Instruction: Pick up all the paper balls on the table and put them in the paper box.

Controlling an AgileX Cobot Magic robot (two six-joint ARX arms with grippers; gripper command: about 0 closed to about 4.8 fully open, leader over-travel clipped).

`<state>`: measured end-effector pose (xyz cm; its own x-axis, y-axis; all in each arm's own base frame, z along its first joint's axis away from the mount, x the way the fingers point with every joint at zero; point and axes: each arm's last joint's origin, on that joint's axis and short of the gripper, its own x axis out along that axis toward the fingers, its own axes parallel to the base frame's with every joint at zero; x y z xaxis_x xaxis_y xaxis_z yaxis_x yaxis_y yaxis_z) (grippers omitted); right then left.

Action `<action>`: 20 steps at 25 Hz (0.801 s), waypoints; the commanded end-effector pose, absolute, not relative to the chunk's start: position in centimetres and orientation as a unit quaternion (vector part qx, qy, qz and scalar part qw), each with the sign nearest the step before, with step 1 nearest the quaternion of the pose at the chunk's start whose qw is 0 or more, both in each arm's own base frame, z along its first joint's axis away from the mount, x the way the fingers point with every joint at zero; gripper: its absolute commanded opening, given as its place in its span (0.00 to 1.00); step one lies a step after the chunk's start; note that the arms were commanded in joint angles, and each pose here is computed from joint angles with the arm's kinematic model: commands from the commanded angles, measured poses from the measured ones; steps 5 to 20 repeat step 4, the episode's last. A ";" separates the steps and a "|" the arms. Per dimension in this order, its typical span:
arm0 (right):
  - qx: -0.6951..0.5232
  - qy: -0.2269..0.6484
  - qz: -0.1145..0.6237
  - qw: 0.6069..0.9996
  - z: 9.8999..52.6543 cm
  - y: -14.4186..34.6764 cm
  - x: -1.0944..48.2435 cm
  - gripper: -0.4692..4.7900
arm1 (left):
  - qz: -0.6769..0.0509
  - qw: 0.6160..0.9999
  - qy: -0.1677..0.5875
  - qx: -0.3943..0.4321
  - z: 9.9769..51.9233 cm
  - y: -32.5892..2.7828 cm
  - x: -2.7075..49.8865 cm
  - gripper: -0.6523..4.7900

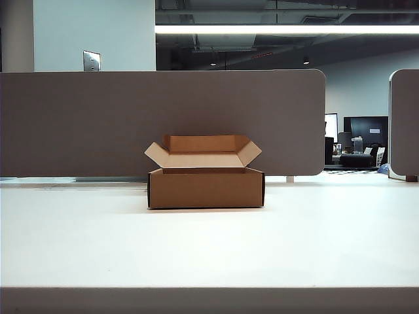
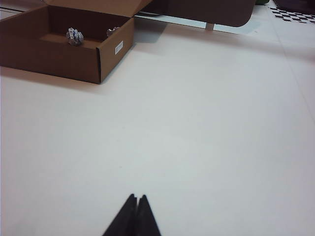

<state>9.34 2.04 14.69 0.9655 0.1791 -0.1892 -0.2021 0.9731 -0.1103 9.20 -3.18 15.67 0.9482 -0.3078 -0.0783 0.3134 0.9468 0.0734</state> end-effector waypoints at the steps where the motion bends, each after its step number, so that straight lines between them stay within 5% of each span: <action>1: -0.062 0.084 0.095 0.990 14.7 2.1 9.4 0.13 | -0.160 0.986 0.026 0.043 15.9 -3.2 9.2 0.11; 20: -0.062 0.084 0.095 0.990 14.7 2.1 9.4 0.13 | -0.160 0.986 0.026 0.043 15.9 -3.2 9.2 0.11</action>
